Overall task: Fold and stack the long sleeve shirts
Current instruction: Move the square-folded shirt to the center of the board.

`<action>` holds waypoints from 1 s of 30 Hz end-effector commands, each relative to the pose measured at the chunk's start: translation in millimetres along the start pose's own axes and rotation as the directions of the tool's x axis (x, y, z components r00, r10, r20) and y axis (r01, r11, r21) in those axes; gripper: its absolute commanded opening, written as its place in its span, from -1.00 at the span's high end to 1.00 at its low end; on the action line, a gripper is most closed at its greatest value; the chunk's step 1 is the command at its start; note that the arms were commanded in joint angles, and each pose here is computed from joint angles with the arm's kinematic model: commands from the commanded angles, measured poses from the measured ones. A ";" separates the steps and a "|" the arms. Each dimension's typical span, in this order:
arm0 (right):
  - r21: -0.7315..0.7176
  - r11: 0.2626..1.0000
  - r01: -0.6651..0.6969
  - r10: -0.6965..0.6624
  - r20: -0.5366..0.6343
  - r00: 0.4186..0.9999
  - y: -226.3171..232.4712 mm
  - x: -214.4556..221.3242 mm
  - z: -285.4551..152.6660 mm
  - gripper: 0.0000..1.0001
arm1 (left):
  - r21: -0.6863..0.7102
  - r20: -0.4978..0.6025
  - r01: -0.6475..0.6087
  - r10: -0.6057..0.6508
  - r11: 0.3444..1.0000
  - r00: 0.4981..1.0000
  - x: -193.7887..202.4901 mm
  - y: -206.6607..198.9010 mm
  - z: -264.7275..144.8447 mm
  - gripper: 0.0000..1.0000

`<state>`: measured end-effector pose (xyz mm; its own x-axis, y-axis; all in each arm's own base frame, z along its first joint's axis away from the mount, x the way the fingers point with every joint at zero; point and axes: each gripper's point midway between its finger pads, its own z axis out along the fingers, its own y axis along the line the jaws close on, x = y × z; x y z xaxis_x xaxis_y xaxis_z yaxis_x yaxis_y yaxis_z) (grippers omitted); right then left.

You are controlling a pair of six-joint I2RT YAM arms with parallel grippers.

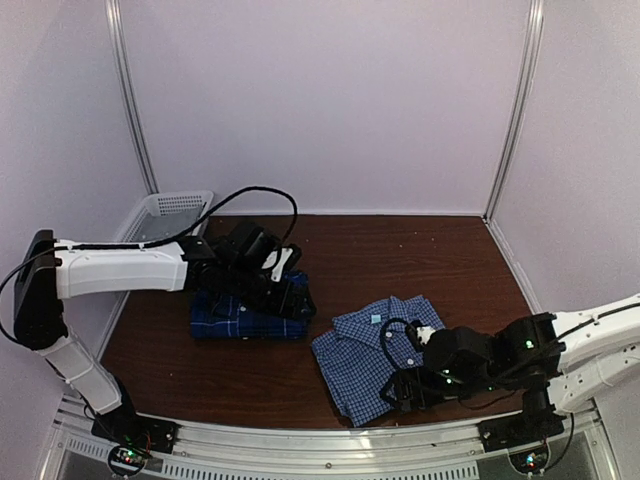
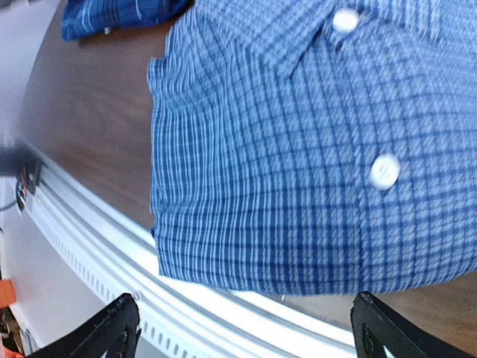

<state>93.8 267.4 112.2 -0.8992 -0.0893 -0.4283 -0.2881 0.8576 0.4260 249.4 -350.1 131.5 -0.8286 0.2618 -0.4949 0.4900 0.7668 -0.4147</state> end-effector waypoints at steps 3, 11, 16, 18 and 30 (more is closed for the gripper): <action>0.092 0.995 0.044 -0.025 -0.196 0.980 -9.3 69.9 15.3 -1.00 | -0.009 0.081 0.044 -0.043 0.999 0.996 -20.1 12.6 -23.7 -0.71; 0.213 0.976 0.035 -0.010 -0.121 0.993 -27.0 48.8 50.9 -1.00 | -0.024 0.096 0.071 -0.069 0.997 0.993 -27.0 23.3 -29.1 -0.71; 0.237 0.971 -0.007 0.029 -0.089 0.996 -35.3 33.7 72.7 -1.00 | -0.029 0.102 0.076 -0.073 0.997 0.992 -27.7 26.9 -32.7 -0.71; 0.242 0.969 -0.040 0.058 -0.068 0.996 -39.6 25.4 78.9 -1.00 | -0.035 0.108 0.076 -0.072 0.996 0.992 -27.9 28.8 -34.4 -0.71; 0.272 0.944 -0.189 0.159 0.130 0.979 -77.3 -74.3 109.2 -1.00 | -0.089 0.167 0.149 -0.132 0.985 0.977 -30.7 62.5 -53.7 -0.71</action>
<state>180.4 270.3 30.1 -0.9128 0.0962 -0.3970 -0.0302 0.9533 0.3005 283.8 -292.7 151.7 -0.8422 0.1050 -0.5289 0.3644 0.8338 -0.4148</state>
